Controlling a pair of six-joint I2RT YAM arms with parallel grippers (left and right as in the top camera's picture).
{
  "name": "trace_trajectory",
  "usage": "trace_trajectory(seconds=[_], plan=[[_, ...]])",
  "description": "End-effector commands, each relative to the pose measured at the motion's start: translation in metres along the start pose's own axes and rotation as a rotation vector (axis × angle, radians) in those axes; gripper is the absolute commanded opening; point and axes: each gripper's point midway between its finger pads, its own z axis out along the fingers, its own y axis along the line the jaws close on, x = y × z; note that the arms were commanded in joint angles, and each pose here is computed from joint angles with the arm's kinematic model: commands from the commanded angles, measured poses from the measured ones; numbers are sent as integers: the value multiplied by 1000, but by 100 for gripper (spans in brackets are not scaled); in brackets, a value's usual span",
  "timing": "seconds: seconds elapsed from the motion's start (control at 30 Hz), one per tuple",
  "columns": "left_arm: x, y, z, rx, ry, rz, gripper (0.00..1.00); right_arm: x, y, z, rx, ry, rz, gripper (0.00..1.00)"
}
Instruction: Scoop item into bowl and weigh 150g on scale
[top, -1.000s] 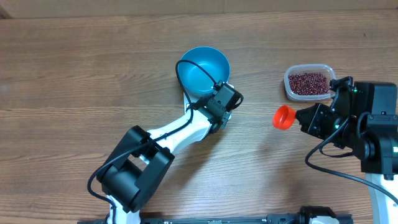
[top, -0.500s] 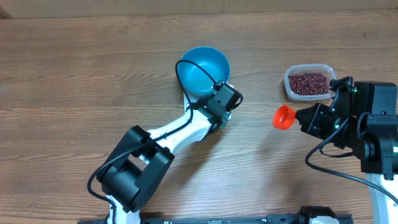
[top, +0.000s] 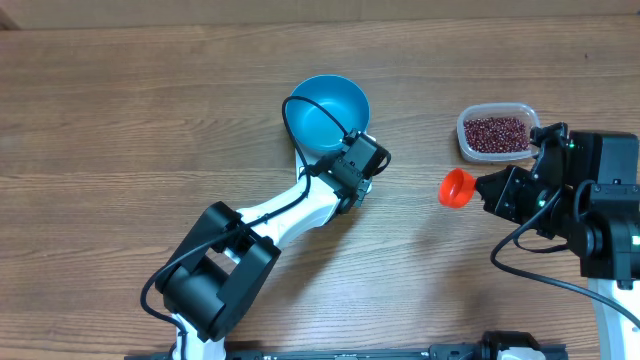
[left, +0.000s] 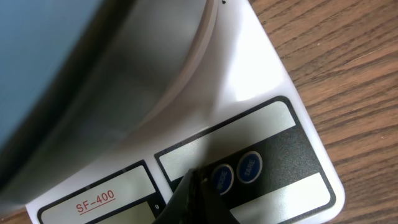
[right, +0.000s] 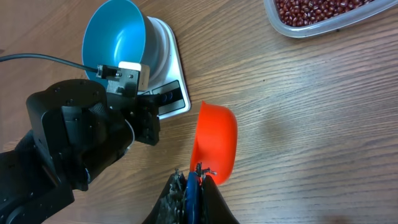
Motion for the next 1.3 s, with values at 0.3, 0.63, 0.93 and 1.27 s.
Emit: trace_trajectory(seconds=[0.3, 0.63, 0.93, 1.27], plan=[[14, 10, 18, -31, 49, 14, 4, -10, 6, -11, -10, -56, -19, 4], [11, 8, 13, -15, 41, 12, 4, -10, 6, -11, -9, -56, -19, 4], [0, 9, -8, 4, 15, 5, 4, -10, 6, -11, -10, -56, -19, 4], [-20, 1, -78, 48, -71, 31, 4, -10, 6, -11, -10, -57, -19, 4]])
